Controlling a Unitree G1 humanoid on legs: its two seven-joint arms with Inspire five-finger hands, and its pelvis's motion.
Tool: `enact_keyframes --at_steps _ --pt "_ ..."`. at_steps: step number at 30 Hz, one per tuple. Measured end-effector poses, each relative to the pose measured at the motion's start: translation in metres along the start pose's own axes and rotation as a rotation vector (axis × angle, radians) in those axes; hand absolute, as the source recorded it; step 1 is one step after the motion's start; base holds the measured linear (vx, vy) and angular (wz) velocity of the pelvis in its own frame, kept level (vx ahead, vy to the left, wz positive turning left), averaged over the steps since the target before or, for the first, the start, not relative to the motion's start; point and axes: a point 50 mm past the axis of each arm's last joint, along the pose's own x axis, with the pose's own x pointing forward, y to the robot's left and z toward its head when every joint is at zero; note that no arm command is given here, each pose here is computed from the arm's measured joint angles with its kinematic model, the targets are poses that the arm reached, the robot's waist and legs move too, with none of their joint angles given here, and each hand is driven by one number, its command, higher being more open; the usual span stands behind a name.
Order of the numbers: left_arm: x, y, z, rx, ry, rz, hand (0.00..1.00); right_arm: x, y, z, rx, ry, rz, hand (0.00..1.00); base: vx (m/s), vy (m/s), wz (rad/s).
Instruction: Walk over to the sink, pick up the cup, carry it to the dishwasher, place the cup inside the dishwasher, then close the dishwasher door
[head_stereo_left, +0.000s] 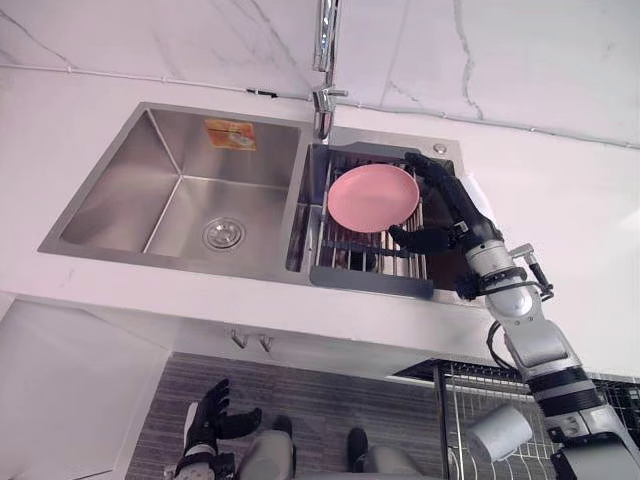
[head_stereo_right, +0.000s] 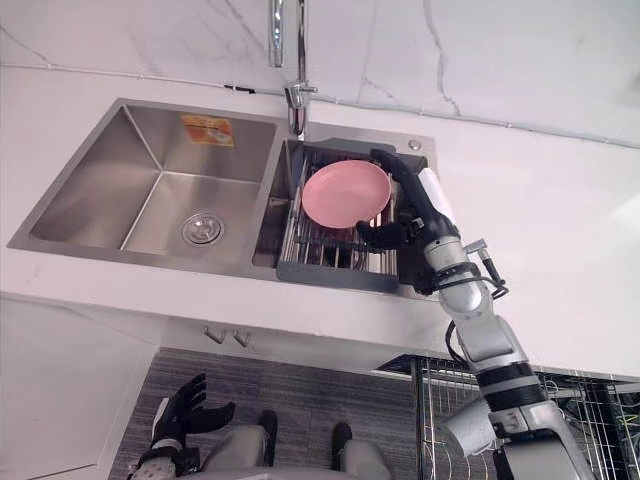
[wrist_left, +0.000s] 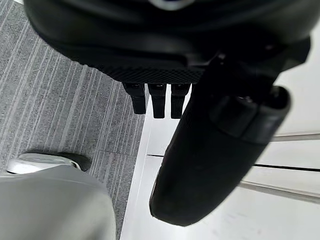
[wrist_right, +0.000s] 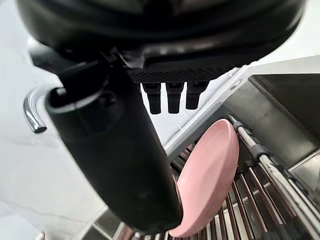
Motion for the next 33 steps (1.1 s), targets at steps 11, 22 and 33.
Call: enact_keyframes --at_steps 11,22,33 --pt "0.003 -0.001 0.000 0.027 0.009 -0.019 0.90 0.004 0.016 -0.027 -0.330 0.119 0.090 0.90 -0.08 0.002 0.17" --pt "0.003 -0.005 0.000 0.016 0.013 -0.009 0.90 0.026 0.007 -0.041 -0.556 0.224 -0.003 0.90 -0.10 0.002 0.08" --pt "0.017 -0.020 0.031 -0.015 -0.079 -0.010 0.90 0.060 -0.011 -0.038 -0.631 0.265 0.026 0.30 -0.01 -0.007 0.04"
